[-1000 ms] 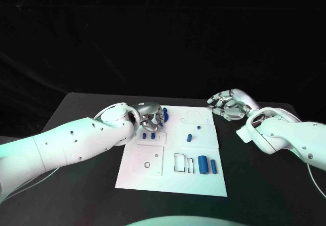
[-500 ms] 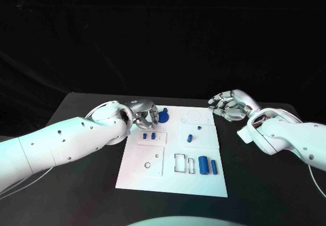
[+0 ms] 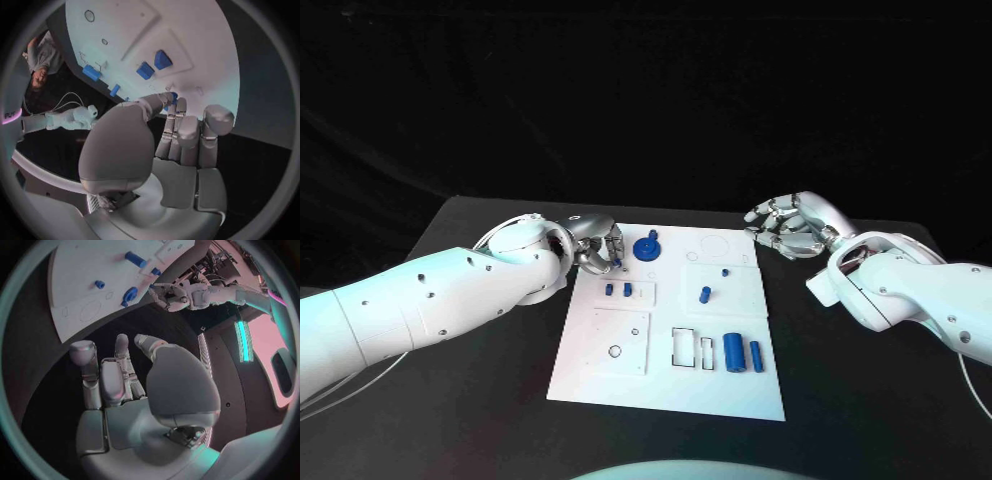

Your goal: Assemble the parts on the task board

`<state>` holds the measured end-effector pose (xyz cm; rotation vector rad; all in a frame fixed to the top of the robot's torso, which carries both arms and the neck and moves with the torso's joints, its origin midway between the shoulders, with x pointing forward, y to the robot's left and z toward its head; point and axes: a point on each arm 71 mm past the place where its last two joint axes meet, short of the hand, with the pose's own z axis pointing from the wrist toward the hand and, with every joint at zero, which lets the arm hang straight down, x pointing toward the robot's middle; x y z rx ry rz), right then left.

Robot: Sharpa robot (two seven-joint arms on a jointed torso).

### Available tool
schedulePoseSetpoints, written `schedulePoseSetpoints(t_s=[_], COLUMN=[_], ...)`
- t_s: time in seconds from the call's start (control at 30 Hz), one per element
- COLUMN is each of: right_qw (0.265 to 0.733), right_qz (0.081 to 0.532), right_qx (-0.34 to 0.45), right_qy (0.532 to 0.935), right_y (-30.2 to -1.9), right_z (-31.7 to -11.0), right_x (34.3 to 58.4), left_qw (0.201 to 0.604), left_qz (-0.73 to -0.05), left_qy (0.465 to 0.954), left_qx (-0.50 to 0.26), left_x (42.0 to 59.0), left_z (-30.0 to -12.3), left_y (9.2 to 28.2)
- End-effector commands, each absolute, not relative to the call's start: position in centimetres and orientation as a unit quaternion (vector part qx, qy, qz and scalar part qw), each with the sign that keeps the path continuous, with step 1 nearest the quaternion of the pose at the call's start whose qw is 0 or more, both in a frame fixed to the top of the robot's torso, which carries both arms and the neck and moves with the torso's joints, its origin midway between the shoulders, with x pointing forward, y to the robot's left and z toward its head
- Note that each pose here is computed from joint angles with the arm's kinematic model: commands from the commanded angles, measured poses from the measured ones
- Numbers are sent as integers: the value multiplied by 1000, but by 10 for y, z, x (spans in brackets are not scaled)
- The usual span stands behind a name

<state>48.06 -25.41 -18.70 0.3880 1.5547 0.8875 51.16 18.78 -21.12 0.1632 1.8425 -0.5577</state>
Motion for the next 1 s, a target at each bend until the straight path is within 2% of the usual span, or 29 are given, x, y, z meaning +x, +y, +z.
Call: schedulePoseSetpoints(t_s=[0.03,1.0], right_qw=[610,610], right_qz=[388,388], right_qx=[161,161], right_qy=[672,672], right_y=[-253,-253], right_z=[-187,-187], right_x=[480,480], left_qw=[558,557], left_qz=[-235,-246], left_qy=[793,790], left_qx=[68,70], left_x=[512,511], left_z=[-213,-213], left_y=[187,179])
